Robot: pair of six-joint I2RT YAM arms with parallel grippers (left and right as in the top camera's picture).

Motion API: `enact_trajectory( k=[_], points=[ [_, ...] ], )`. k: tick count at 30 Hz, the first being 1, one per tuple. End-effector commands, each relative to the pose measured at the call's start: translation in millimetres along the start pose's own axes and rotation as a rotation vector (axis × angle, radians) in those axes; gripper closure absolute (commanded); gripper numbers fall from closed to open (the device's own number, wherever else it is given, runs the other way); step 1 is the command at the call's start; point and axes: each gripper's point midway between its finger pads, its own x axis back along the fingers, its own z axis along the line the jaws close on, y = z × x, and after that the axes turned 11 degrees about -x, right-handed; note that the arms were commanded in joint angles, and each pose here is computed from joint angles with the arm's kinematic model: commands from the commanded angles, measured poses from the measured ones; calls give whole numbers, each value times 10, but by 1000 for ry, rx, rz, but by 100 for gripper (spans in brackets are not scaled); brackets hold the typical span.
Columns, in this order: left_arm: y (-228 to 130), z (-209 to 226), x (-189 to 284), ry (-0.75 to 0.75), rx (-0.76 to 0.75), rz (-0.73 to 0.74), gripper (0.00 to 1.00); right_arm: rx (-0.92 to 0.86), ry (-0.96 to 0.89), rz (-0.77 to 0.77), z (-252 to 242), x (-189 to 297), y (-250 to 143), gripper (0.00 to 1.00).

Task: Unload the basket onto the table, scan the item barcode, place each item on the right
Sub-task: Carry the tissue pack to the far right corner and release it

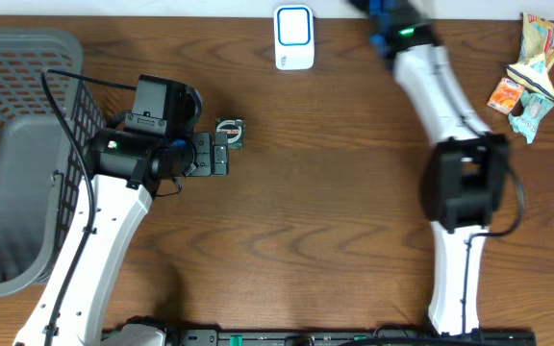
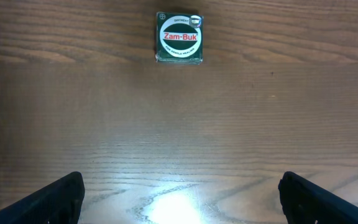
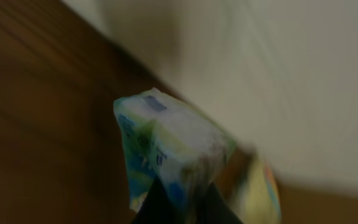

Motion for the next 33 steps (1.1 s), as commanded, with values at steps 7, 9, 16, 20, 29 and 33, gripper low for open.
enact_trajectory(
  k=[7,9,16,20,29,33],
  points=[
    [39,9,47,6,-6,-18,3,-489,-90,302,-991,-205,-1269,99],
    [39,8,49,5,-6,-18,2,-558,-66,354,-1055,-231,-1510,83],
    [39,8,47,5,-6,-18,2,-622,36,415,-973,-322,-1828,1],
    [39,8,47,5,-6,-18,2,-652,178,377,-768,-323,-1703,1],
    [40,8,47,5,-6,-18,2,-715,787,152,116,81,-838,1],
    [39,8,47,5,-6,-18,2,-677,706,161,131,20,-816,1]
  ],
)
